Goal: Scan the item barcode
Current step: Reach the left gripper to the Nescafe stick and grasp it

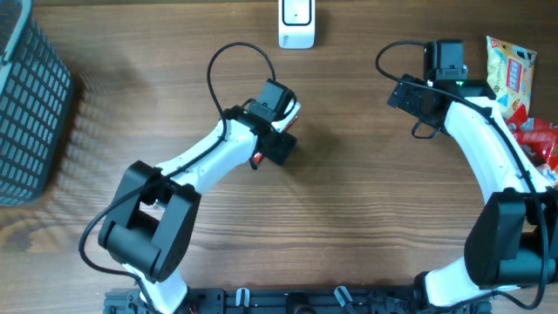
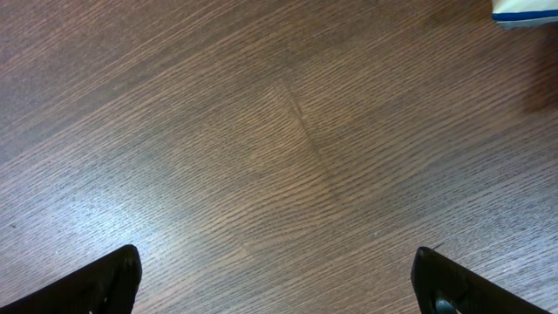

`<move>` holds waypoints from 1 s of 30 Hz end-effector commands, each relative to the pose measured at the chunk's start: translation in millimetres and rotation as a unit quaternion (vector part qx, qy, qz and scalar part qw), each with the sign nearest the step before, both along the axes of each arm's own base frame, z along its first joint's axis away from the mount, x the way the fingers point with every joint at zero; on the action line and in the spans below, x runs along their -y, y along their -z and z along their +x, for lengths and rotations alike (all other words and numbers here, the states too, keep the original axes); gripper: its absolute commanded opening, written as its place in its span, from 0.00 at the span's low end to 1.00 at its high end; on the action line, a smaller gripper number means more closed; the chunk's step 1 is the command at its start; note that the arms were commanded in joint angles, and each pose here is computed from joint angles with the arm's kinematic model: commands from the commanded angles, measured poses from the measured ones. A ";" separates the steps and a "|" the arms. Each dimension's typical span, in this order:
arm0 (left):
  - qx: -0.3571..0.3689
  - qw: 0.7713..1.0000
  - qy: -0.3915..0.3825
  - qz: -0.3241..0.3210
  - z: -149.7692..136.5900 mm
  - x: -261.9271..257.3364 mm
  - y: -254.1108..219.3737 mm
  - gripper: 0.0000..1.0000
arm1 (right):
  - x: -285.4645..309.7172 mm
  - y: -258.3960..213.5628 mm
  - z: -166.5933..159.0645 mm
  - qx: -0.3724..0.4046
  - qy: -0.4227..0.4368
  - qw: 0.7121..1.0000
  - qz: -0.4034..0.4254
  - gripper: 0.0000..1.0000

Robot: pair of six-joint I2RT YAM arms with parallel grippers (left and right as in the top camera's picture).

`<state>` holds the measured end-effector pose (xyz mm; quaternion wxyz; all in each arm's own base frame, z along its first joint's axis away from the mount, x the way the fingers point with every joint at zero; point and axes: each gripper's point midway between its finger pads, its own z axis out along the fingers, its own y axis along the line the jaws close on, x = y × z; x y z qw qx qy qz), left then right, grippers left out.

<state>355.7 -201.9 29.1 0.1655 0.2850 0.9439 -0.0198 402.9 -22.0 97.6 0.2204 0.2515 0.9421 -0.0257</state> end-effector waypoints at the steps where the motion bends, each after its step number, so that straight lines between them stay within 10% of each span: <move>1: -0.057 0.998 -0.003 -0.032 -11.8 1.1 17.4 0.76 | 3.7 -5.9 0.9 0.008 0.003 1.000 -0.013 1.00; 14: -0.098 0.995 -0.003 -0.010 -24.2 -6.1 42.9 0.75 | 3.7 -5.9 0.8 0.007 0.003 1.000 -0.013 1.00; 30: -0.100 0.994 -0.046 -0.022 -20.7 -4.0 46.6 0.08 | 3.7 -5.9 0.8 0.007 0.003 1.000 -0.013 1.00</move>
